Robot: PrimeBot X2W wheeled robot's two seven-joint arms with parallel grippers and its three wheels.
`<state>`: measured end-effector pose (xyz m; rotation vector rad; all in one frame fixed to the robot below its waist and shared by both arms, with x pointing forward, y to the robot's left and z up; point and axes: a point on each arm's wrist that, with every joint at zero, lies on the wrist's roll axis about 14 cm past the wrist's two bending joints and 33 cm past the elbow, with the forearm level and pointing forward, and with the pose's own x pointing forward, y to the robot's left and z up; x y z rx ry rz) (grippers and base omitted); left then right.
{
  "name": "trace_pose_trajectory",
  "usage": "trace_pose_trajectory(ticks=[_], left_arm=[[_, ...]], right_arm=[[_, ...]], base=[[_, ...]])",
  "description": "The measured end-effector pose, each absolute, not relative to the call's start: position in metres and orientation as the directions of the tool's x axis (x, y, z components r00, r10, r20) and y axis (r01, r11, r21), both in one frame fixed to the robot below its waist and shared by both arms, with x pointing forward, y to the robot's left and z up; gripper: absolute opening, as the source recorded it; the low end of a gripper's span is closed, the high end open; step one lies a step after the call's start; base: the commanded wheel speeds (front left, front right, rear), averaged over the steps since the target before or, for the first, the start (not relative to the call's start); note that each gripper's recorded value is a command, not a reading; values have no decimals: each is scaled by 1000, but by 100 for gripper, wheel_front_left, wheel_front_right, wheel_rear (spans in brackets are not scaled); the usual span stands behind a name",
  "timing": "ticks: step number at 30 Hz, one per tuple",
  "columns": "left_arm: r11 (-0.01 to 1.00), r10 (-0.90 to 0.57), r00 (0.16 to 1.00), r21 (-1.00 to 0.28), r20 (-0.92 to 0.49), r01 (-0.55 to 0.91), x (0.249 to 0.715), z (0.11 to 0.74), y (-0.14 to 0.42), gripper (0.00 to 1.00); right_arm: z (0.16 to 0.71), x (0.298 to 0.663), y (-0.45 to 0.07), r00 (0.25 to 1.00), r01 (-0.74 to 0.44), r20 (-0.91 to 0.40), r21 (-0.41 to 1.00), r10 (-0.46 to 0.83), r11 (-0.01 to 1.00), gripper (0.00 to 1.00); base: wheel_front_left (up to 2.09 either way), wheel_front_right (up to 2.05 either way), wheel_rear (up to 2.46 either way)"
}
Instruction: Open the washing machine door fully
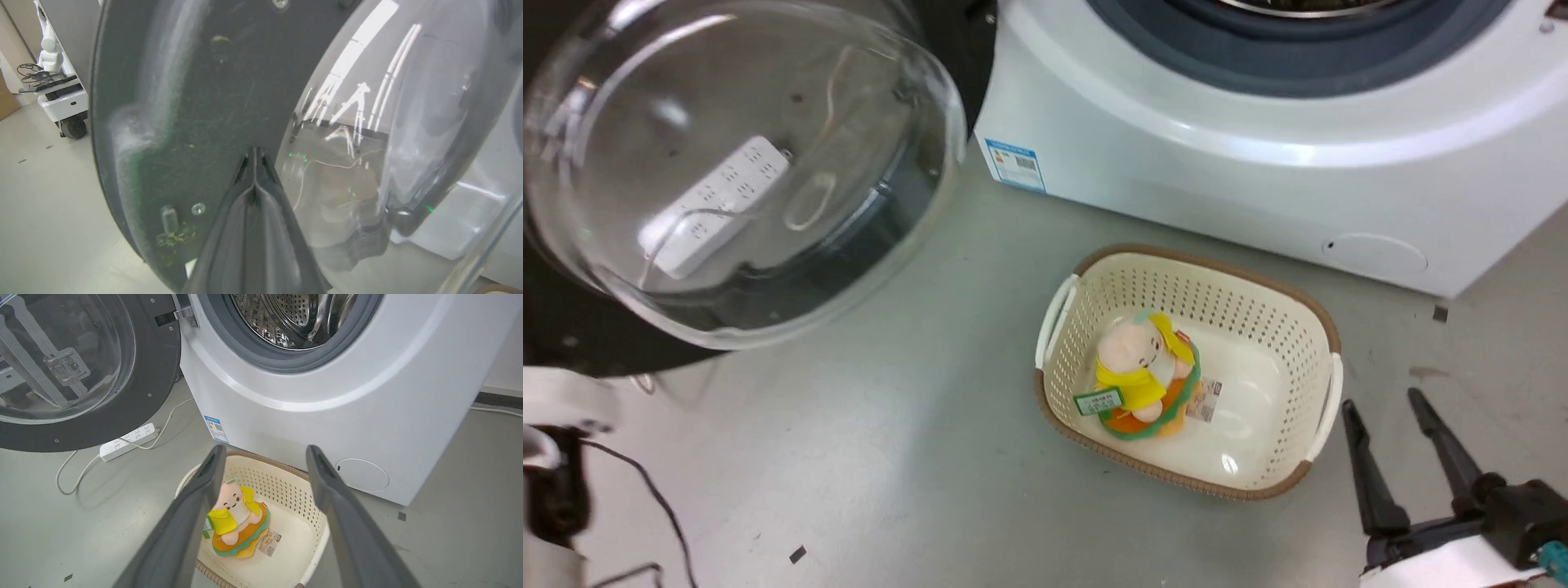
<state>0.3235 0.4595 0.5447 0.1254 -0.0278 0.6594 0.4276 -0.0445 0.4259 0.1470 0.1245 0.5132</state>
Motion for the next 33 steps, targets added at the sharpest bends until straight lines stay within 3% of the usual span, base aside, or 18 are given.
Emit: trace_pose_trajectory(ticks=[6,15,19,25,33], left_arm=[[747,649,758,138,62,-651,325,545,485,0],[789,591,796,110,131,-604,330,565,469,0],[836,528,828,58,187,-546,330,576,440,0],[947,308,925,23,224,-321,339,571,346,0],[992,124,967,-64,221,-112,344,557,256,0]], right_arm=[[422,433,-51,874,-460,-90,167,478,872,100],[438,430,-52,884,-451,-56,160,465,878,100],[453,425,-52,892,-444,-21,156,452,883,100],[492,414,-64,911,-412,72,132,406,902,100],[531,392,-99,940,-317,170,117,295,941,100]], base=[[0,0,0],[0,0,0],[0,0,0],[0,0,0],[0,0,0]])
